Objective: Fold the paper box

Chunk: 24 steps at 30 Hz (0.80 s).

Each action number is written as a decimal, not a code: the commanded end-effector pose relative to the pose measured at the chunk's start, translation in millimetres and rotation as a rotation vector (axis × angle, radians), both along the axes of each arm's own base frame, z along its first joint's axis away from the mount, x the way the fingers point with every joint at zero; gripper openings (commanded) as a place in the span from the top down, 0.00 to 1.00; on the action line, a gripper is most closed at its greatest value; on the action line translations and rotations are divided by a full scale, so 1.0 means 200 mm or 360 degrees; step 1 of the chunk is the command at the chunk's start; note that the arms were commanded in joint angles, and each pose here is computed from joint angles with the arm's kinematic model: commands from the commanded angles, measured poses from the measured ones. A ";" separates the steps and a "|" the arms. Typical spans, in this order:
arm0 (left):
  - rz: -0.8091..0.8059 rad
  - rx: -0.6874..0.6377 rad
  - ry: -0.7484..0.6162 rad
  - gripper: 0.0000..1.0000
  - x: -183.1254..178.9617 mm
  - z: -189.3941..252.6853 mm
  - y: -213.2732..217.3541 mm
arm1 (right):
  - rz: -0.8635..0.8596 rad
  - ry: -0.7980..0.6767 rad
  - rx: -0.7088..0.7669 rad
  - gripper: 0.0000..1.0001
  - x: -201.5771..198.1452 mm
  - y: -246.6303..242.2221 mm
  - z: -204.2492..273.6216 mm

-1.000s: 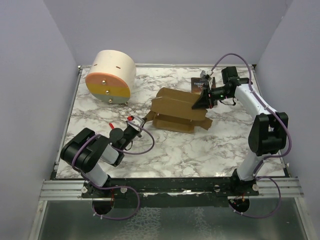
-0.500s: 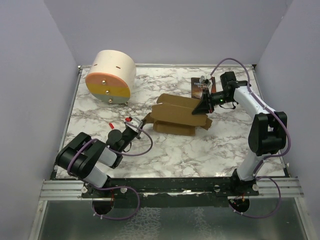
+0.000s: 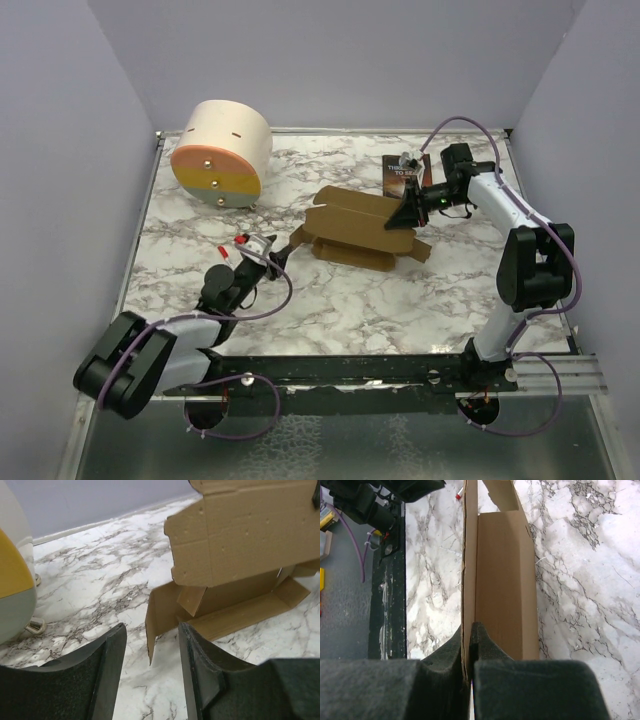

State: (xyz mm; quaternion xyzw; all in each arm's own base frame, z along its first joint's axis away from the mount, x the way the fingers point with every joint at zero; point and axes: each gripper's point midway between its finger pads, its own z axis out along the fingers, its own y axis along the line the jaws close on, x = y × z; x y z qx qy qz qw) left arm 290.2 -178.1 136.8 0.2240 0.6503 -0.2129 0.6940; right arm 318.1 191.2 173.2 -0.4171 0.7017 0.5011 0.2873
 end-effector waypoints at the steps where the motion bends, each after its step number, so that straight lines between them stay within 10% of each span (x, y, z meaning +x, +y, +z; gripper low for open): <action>1: 0.0212 -0.0140 0.0192 0.45 0.00 0.00 0.10 | 0.0001 -0.0011 -0.0025 0.99 0.00 -0.01 -0.03; 5: 0.0410 -0.0209 0.0283 0.37 0.05 0.07 0.20 | 0.0008 -0.0012 -0.0020 0.99 -0.01 -0.01 -0.03; 9: 0.0441 -0.0216 0.0429 0.55 0.11 0.07 0.22 | 0.0014 -0.0012 -0.0013 0.99 -0.02 -0.01 -0.03; 24: -0.0026 -0.0363 0.0635 0.68 0.42 -0.04 0.02 | 0.0016 -0.0005 -0.0009 0.99 -0.02 -0.01 -0.03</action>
